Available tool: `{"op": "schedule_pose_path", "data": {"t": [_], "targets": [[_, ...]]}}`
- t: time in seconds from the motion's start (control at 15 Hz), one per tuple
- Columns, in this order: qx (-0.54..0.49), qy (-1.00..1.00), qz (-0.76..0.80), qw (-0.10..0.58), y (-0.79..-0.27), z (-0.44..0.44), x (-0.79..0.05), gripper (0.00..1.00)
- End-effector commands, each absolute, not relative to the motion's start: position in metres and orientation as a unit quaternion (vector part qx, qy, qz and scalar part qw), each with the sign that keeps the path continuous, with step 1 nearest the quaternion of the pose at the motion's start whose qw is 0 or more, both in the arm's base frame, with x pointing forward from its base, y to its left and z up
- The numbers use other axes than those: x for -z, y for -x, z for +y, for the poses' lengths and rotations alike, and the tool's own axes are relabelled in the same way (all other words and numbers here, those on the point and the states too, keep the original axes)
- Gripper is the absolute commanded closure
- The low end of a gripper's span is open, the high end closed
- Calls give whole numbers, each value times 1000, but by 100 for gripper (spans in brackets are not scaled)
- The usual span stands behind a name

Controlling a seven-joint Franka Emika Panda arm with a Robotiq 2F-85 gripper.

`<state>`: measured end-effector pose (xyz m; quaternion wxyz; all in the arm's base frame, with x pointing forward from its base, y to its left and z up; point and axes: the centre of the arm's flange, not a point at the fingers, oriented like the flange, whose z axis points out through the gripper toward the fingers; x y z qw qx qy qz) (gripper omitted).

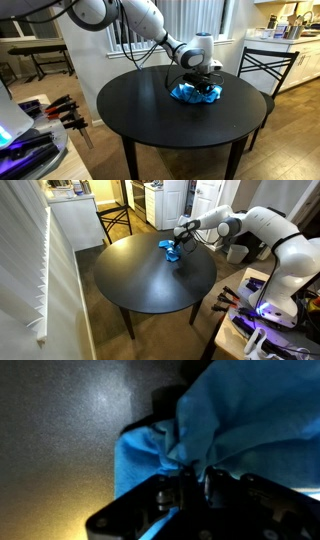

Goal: Use the blue towel to wipe the table.

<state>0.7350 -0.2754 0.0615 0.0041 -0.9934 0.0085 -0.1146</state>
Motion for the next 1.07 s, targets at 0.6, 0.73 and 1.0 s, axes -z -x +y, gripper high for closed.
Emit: {"op": "schedule_pose_path", "data": {"t": [0.6,0.73,1.0], "targets": [[84,988,-104,73,-681,-177,-39,34],[84,988,-100,77,-676,-171,-42,20],[97,989,-95,65,-658,-160,-50,1]]}}
